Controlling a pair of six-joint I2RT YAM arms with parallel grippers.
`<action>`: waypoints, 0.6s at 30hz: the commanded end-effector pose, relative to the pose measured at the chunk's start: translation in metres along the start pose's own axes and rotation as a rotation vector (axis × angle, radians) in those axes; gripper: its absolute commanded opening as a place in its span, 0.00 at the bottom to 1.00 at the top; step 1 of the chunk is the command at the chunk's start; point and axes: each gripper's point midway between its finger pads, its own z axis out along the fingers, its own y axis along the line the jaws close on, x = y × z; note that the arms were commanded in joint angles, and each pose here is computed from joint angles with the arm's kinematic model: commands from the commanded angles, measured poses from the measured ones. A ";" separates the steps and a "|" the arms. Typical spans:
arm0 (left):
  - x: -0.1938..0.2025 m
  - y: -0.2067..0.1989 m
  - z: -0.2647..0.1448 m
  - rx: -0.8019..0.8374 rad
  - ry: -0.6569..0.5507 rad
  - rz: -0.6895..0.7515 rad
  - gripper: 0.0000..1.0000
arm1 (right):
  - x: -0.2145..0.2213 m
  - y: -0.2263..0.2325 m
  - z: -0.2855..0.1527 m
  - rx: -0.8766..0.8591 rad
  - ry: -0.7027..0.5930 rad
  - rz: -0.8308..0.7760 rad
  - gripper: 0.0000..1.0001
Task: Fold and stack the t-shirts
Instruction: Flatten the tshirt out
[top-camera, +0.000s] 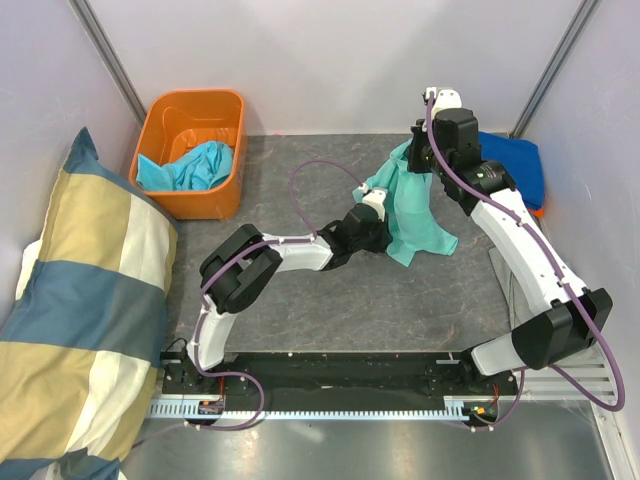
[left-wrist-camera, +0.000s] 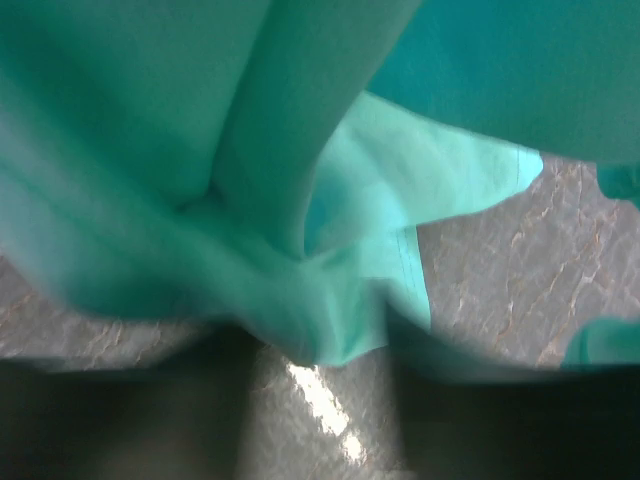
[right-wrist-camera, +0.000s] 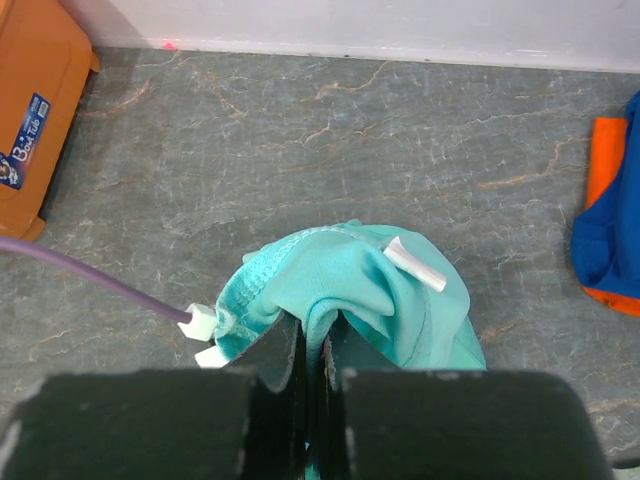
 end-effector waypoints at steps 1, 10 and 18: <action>-0.031 -0.014 0.010 0.008 -0.081 0.025 0.02 | -0.033 0.005 -0.023 -0.018 -0.092 0.013 0.00; -0.078 0.019 -0.079 -0.218 -0.111 0.167 0.02 | -0.046 -0.011 -0.034 0.068 -0.140 0.016 0.00; -0.168 0.064 -0.208 -0.359 -0.249 0.236 0.02 | -0.056 -0.028 -0.063 0.146 -0.185 0.028 0.00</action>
